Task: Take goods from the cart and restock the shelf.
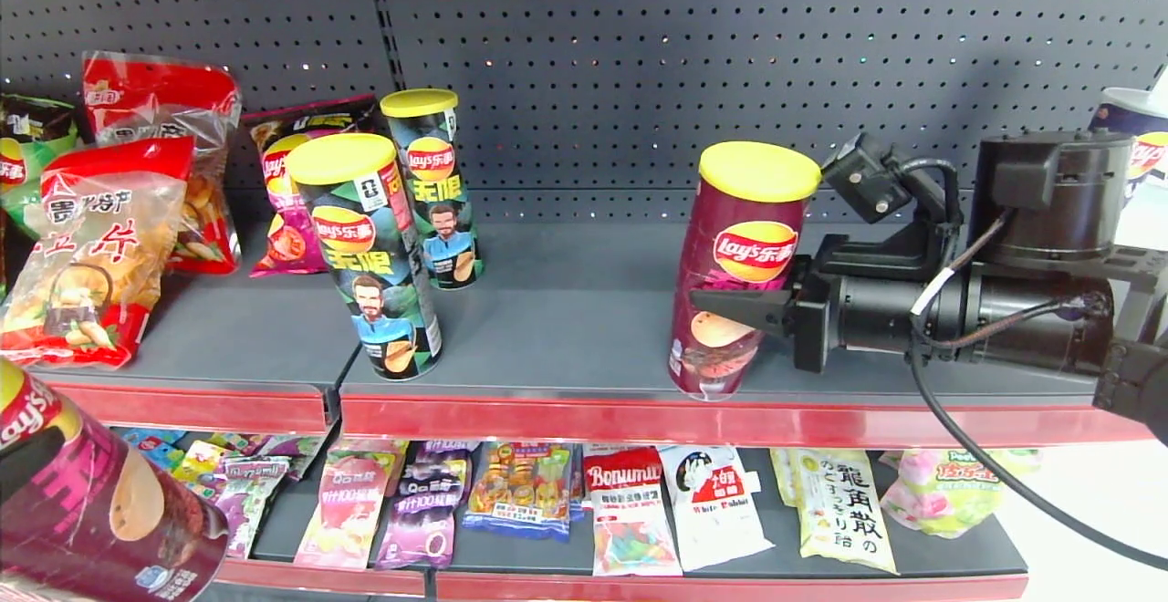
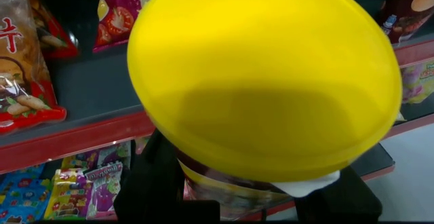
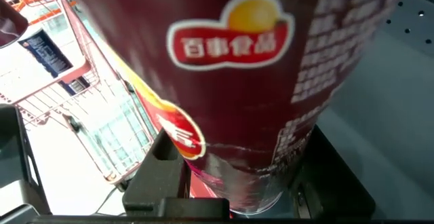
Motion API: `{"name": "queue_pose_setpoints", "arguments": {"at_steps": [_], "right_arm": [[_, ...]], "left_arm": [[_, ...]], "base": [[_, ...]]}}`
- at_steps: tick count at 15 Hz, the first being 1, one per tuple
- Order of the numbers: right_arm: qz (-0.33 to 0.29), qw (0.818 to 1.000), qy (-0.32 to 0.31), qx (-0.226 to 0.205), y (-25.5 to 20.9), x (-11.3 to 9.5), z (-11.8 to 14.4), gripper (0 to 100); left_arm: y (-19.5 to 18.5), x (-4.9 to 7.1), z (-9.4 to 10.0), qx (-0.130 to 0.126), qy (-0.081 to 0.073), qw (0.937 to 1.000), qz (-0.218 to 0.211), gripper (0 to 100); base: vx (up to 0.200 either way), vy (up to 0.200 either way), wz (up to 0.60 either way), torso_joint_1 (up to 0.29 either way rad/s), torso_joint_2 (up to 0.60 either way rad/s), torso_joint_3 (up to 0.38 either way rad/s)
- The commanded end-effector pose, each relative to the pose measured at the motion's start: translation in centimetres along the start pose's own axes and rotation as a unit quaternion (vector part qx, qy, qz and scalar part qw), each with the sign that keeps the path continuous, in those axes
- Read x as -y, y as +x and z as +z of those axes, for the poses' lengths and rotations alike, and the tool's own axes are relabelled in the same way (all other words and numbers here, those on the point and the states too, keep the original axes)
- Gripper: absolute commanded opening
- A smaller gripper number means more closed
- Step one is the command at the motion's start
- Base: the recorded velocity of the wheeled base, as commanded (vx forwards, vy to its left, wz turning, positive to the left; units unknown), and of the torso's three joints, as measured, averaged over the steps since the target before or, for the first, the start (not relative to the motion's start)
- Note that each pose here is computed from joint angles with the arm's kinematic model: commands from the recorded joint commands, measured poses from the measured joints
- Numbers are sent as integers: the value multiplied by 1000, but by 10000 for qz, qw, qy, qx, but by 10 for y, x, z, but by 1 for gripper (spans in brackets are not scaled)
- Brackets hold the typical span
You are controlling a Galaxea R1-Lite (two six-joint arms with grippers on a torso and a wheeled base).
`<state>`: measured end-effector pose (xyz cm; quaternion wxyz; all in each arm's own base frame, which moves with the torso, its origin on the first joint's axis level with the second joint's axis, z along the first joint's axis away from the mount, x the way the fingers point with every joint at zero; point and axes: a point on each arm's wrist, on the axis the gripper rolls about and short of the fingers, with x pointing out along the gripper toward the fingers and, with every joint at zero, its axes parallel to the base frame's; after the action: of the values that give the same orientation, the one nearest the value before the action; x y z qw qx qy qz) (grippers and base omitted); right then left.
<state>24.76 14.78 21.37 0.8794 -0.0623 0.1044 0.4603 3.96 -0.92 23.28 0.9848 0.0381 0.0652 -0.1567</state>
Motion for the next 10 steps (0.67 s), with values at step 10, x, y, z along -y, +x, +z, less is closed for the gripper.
{"name": "queue_pose_setpoints", "arguments": {"at_steps": [10], "right_arm": [[-79, 10000, 10, 28, 8, 11, 5, 0]], "left_arm": [[-1, 0, 0, 18, 1, 10000, 1, 0]], "base": [[0, 0, 0, 0, 0, 0]]}}
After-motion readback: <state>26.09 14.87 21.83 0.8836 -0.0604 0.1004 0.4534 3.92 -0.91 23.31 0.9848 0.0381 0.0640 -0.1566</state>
